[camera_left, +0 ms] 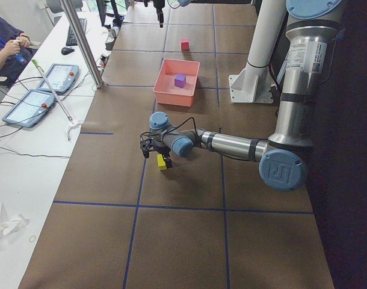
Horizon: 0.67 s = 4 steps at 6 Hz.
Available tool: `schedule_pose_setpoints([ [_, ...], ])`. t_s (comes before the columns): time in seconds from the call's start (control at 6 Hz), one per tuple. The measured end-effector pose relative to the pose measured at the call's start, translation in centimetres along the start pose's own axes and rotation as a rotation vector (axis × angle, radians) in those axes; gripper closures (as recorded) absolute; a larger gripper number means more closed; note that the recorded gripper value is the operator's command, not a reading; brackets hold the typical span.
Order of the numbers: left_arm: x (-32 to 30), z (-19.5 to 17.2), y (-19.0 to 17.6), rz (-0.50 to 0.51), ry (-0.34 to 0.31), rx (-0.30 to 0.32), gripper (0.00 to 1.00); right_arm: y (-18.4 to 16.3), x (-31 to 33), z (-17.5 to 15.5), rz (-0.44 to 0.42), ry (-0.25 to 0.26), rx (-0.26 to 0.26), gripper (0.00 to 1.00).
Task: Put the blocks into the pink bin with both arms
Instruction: 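Raise the right gripper away while the left gripper grasps the yellow cube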
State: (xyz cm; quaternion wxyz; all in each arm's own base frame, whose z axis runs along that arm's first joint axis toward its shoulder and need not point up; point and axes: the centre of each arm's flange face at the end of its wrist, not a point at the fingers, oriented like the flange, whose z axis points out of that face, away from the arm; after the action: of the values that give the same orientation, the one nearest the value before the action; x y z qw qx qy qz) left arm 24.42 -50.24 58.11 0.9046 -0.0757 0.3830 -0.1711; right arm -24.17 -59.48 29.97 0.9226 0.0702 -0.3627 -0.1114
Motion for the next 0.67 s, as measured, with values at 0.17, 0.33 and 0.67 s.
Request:
schedule_pose_setpoints([
  [0.17,0.04,0.44,-0.18,-0.001,-0.005,-0.004,0.03,0.01,-0.01,-0.02,-0.001,0.000,0.001,0.00],
  [0.33,0.00,0.67,-0.31,-0.003,-0.009,-0.006,0.28,0.02,-0.04,-0.07,-0.001,0.000,0.002,0.00],
  [0.67,0.00,0.72,-0.31,0.000,-0.009,-0.007,0.69,0.16,0.08,0.01,-0.001,0.000,0.001,0.00],
])
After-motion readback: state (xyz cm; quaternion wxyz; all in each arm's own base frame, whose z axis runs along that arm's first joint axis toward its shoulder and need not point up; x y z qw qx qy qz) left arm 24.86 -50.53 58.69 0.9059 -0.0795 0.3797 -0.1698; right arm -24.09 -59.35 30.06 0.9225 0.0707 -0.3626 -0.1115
